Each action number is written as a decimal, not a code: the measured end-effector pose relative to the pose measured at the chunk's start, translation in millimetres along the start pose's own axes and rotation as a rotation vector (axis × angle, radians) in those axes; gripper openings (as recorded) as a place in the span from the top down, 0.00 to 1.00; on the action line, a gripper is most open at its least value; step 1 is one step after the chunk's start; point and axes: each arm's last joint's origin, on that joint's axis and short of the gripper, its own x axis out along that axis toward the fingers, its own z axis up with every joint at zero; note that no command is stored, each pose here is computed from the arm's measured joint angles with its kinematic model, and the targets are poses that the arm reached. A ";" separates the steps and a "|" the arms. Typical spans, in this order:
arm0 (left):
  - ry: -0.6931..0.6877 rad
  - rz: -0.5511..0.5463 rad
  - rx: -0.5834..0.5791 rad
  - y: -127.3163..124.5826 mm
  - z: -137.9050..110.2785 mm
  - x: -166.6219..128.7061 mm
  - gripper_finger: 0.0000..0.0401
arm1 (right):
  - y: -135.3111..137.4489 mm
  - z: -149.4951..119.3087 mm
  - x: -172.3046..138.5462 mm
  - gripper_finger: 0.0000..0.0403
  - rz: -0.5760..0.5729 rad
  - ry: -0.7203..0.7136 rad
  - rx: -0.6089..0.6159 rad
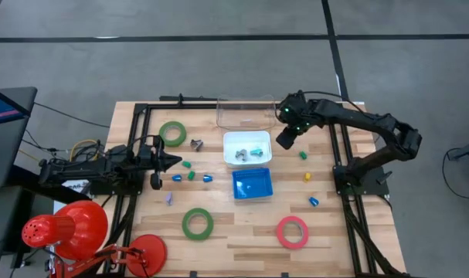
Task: Pick and place Stapler, Stapler remover, tape
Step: Put the blue stapler into the blue bin
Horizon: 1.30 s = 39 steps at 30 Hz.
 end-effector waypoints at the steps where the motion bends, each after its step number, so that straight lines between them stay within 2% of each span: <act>1: 0.000 0.000 0.000 0.0 0.1 0.0 0.99 | 2.9 4.7 -2.3 0.82 0.006 -0.019 -0.008; 8: 0.000 0.000 0.000 0.0 0.1 0.0 0.99 | 21.3 30.8 -15.1 0.82 0.037 -0.105 -0.090; 14: 0.000 0.000 0.000 0.0 0.1 0.0 0.99 | 28.6 41.9 -23.3 0.82 0.053 -0.183 -0.136; 26: 0.000 0.000 0.000 0.0 0.1 0.0 0.99 | 33.7 40.8 -25.0 0.82 0.094 -0.185 -0.151; 39: 0.000 0.000 0.000 0.0 0.1 0.0 0.99 | 63.4 34.3 -27.5 0.82 0.187 -0.185 -0.216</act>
